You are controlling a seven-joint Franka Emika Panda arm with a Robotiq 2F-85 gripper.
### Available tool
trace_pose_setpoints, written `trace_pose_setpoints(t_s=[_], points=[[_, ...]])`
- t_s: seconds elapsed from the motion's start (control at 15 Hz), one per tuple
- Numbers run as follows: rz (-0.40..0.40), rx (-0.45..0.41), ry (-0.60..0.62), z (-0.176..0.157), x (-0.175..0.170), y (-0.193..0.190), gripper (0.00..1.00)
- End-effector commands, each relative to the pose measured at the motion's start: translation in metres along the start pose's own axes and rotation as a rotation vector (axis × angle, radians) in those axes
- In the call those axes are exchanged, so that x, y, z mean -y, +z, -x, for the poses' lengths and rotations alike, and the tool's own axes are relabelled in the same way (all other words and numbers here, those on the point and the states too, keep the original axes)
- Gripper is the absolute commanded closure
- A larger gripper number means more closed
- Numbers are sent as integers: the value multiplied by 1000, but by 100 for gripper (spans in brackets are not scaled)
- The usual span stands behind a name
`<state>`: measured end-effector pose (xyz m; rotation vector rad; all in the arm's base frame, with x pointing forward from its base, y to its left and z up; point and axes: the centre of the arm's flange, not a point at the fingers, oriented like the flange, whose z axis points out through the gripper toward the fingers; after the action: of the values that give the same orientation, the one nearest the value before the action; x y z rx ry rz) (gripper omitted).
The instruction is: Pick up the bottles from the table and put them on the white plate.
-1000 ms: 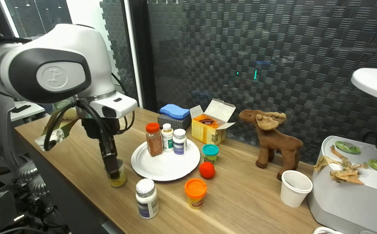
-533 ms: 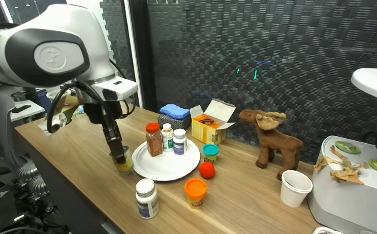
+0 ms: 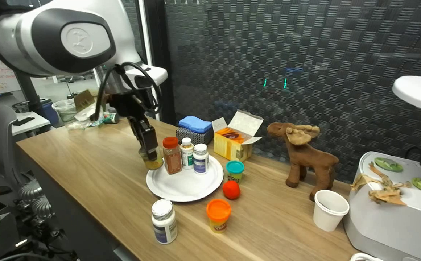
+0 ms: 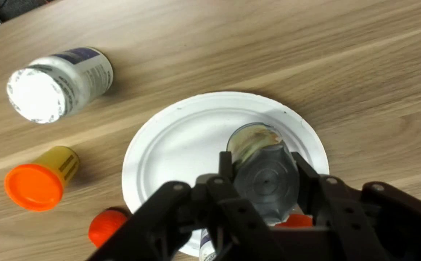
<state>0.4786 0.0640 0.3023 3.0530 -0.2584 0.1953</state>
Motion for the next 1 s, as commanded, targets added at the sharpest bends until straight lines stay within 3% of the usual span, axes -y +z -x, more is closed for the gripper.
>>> trace_pose_setpoints(t_s=[0.0, 0.4, 0.93], points=[[-15, 26, -67, -27, -1, 15, 84], [-48, 87, -146, -36, -7, 47, 84], [-82, 90, -187, -43, -4, 50, 84]])
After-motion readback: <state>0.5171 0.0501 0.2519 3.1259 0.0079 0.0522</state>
